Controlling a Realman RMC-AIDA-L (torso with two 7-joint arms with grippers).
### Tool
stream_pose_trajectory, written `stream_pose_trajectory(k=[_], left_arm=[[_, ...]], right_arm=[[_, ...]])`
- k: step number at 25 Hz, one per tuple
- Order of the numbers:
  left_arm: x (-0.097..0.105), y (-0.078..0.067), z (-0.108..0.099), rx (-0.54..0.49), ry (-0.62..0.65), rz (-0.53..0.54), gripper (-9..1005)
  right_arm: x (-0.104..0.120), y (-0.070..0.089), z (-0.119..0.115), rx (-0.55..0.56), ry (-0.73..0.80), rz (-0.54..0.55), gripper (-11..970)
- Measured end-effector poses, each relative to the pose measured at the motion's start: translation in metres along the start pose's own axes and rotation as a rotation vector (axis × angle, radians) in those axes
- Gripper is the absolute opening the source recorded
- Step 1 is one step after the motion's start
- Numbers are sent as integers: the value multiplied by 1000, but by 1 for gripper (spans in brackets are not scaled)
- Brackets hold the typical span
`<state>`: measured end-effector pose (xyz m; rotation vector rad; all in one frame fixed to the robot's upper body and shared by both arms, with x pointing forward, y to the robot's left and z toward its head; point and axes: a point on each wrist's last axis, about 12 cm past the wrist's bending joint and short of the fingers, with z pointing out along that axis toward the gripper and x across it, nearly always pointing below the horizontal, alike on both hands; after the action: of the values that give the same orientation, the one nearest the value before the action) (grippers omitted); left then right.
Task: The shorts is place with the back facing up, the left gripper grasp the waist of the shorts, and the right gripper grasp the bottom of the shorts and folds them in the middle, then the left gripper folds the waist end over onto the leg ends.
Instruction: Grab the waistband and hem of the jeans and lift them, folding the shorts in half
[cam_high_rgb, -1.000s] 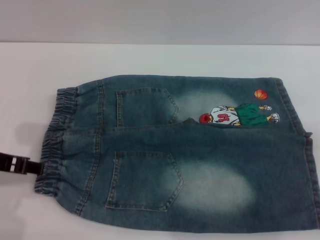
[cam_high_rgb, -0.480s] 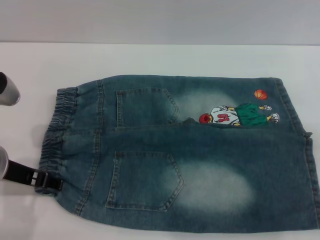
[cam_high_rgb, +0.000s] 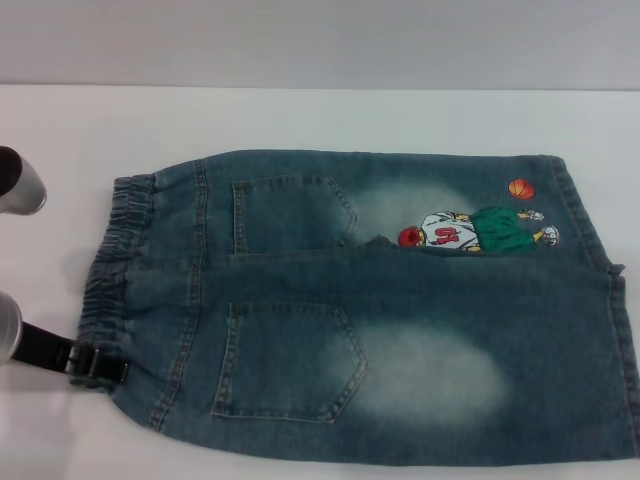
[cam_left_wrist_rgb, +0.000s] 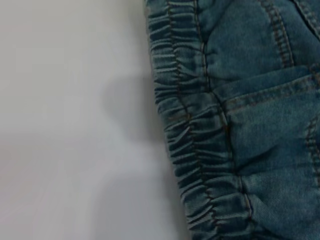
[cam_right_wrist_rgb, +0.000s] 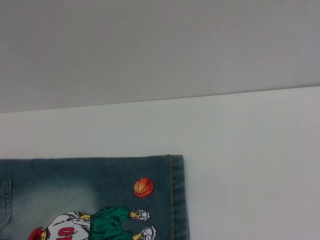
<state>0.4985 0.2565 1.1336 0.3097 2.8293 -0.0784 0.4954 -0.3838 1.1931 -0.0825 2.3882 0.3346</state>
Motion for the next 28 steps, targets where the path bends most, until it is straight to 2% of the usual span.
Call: stream_pose_trajectory(k=[20, 27, 28], left_arm=[[2, -9, 6, 15, 24, 28, 825], [-5, -15, 2, 26, 8, 47, 825], [-5, -15, 2, 27, 6, 47, 795]], right_arm=[[0, 3, -2, -6, 3, -23, 707], [0, 3, -10, -1, -7, -27, 706], [0, 3, -11, -3, -10, -26, 706]])
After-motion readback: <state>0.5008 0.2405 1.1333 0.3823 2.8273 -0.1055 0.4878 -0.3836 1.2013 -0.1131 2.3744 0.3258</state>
